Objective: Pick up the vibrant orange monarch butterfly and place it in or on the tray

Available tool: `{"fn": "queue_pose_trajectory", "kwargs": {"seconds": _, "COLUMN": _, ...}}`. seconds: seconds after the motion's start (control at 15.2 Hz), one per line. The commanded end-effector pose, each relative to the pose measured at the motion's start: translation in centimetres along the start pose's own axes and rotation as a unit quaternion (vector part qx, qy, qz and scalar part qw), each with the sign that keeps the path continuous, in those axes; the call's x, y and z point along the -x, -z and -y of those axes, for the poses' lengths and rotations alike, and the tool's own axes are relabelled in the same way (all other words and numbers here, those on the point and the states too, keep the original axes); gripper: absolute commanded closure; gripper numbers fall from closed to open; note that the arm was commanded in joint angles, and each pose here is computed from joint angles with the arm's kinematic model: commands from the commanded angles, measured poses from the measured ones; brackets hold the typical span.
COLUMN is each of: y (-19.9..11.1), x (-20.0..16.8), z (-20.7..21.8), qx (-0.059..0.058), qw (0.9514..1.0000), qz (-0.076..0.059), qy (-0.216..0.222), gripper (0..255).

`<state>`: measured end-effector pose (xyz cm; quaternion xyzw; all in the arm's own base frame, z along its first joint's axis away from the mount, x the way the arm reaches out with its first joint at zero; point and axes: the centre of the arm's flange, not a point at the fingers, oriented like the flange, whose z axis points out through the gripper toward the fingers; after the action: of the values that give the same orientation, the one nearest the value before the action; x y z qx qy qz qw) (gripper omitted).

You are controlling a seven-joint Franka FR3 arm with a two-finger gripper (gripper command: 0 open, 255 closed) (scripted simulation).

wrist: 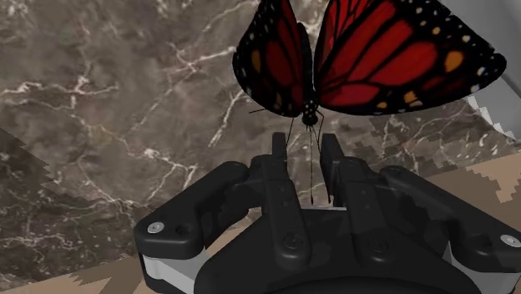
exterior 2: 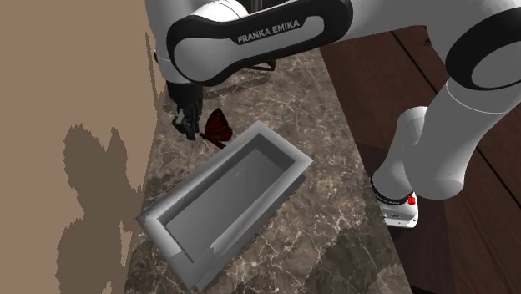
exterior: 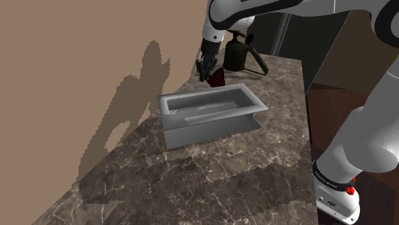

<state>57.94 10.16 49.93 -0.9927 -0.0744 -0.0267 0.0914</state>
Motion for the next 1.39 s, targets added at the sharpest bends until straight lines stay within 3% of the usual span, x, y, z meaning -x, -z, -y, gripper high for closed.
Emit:
{"fn": "queue_pose_trajectory", "kwargs": {"seconds": 0.0, "y": 1.1, "x": 0.0, "z": 0.4, "qx": -0.001, "qw": 1.0000, "qz": 0.000, "qy": 0.001, "gripper": 255}}
{"fn": "queue_pose_trajectory", "kwargs": {"seconds": 1.06, "y": 9.4, "x": -0.6, "z": 1.9, "qx": -0.001, "qw": 1.0000, "qz": 0.000, "qy": 0.001, "gripper": 255}}
{"fn": "queue_pose_trajectory", "kwargs": {"seconds": 1.32, "y": 8.6, "x": 1.7, "z": 5.0, "qx": -0.001, "qw": 1.0000, "qz": 0.000, "qy": 0.001, "gripper": 255}}
